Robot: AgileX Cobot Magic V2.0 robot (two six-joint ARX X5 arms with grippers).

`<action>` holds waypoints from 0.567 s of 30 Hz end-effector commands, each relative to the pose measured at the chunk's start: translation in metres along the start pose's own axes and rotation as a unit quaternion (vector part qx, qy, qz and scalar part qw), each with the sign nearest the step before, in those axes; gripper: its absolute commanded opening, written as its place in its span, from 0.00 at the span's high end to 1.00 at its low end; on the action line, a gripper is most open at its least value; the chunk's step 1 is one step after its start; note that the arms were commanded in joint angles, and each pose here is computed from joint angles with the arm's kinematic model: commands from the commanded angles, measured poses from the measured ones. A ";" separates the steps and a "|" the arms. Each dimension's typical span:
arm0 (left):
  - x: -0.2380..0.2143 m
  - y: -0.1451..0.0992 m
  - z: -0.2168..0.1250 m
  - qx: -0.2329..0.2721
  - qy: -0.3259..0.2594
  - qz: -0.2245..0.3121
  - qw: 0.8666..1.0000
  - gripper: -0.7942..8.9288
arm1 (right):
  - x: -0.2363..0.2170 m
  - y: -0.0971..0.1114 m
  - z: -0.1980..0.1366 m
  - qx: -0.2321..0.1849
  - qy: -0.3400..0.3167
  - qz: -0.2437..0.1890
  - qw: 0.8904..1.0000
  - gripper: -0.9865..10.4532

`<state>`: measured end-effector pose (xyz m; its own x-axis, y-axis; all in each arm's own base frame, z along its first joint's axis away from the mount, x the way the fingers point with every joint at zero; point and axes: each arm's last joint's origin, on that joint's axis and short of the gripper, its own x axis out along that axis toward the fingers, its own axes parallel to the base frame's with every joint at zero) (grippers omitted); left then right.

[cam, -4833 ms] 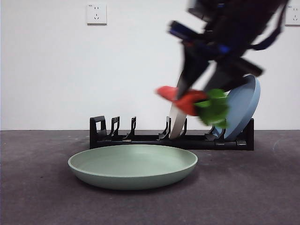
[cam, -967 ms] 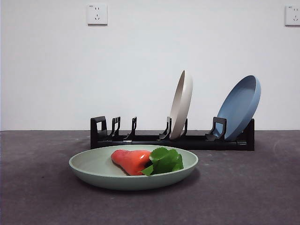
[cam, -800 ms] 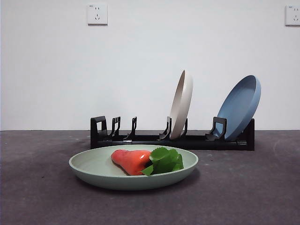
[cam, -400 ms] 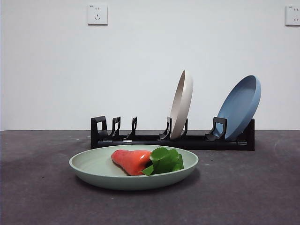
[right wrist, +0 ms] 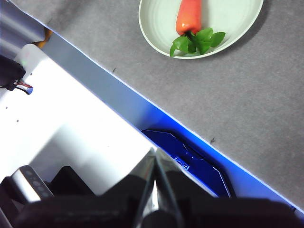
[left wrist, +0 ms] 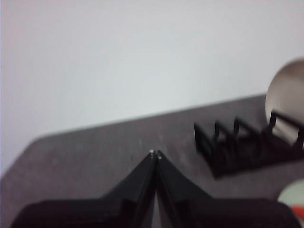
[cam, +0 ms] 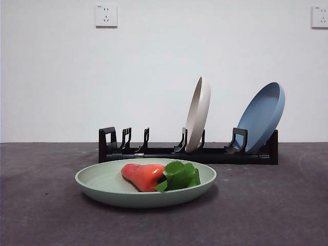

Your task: Take the green plate from the plate rack,put the plate on the table,take the carrot from the table,put the carrot in the plate

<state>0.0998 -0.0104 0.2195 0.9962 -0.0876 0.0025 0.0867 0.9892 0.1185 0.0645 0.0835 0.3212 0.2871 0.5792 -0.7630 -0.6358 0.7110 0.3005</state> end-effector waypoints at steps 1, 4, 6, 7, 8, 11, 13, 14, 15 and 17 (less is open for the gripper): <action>0.000 -0.001 -0.020 -0.010 0.011 0.003 1.000 0.92 | -0.001 0.000 0.000 -0.002 -0.003 0.000 1.000 0.91; 0.000 -0.003 -0.037 -0.021 0.022 0.004 1.000 0.92 | -0.001 0.000 0.000 -0.002 -0.003 0.000 1.000 0.91; 0.000 -0.004 -0.046 -0.024 0.027 0.003 0.999 0.92 | -0.001 0.000 0.000 -0.002 -0.003 0.000 1.000 0.91; 0.000 -0.005 -0.050 -0.024 0.029 0.003 0.999 0.92 | -0.001 0.000 0.000 -0.002 -0.003 0.000 1.000 0.91; 0.000 -0.005 -0.053 -0.024 0.031 0.003 0.999 0.92 | -0.001 0.000 0.000 -0.002 -0.003 0.000 1.000 0.91; -0.001 -0.006 -0.060 -0.026 0.042 0.002 0.999 0.92 | -0.001 0.000 0.000 -0.002 -0.003 0.000 1.000 0.91; -0.001 -0.006 -0.064 -0.031 0.052 0.002 0.998 0.92 | -0.001 0.000 0.000 -0.002 -0.003 0.000 1.000 0.91; -0.002 -0.006 -0.065 -0.033 0.059 0.001 0.998 0.92 | -0.001 0.000 0.000 -0.002 -0.003 0.000 1.000 0.91; -0.002 -0.007 -0.067 -0.033 0.067 0.000 0.997 0.92 | -0.001 0.000 0.000 -0.002 -0.003 0.000 1.000 0.91; -0.003 -0.007 -0.069 -0.033 0.078 0.000 0.996 0.92 | -0.001 0.000 0.000 -0.002 -0.003 0.000 1.000 0.91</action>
<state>0.0970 -0.0091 0.1547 0.9871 -0.0764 -0.1405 0.0858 0.9943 0.0626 0.0645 0.0835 0.3212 0.2869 0.5789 -0.7632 -0.6357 0.7111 0.3004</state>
